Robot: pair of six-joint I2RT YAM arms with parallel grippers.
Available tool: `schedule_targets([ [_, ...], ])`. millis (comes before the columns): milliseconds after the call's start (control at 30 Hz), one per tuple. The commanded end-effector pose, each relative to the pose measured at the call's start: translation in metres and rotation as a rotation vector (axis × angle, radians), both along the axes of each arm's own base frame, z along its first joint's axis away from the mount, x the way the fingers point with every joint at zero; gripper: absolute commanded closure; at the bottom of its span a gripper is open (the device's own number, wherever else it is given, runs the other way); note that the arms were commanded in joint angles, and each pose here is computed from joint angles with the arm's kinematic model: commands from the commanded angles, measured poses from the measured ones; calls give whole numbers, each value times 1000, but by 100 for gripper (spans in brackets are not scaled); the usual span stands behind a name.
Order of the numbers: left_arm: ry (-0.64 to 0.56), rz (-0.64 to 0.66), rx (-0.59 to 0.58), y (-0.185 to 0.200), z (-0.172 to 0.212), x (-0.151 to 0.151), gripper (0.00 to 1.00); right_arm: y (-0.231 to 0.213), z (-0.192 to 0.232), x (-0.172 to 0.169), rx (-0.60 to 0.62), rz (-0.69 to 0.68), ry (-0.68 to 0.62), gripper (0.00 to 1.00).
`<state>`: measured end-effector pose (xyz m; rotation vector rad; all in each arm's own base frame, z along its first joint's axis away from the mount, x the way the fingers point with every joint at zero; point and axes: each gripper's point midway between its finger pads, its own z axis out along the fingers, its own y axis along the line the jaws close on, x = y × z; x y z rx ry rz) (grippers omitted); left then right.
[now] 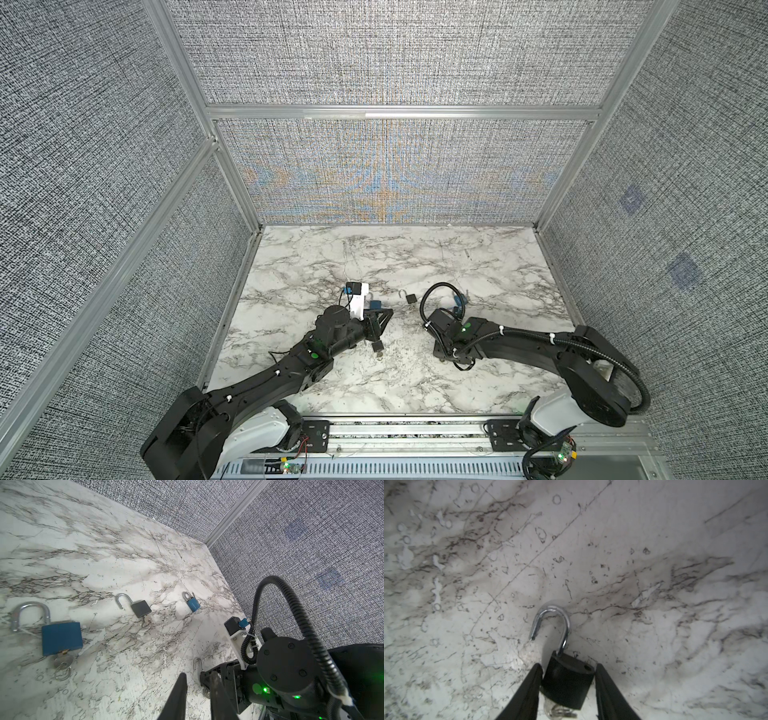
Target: Lock with the key
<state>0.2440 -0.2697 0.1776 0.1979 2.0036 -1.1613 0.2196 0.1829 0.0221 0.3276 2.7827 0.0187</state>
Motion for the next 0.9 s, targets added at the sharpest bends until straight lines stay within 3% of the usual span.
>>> schedule_targets([
  [0, -31, -7, -17, -3, 8, 2, 76, -9, -1, -5, -32, -18, 13, 62],
  [200, -24, -6, -24, -3, 8, 2, 76, -10, -1, -10, -16, 11, 18, 64],
  [667, -3, -10, -30, -4, 8, 1, 76, -8, -8, -9, -40, 31, 35, 59],
  [867, -12, -8, -17, -4, 7, 2, 76, -9, -9, -11, -48, 60, 42, 64],
])
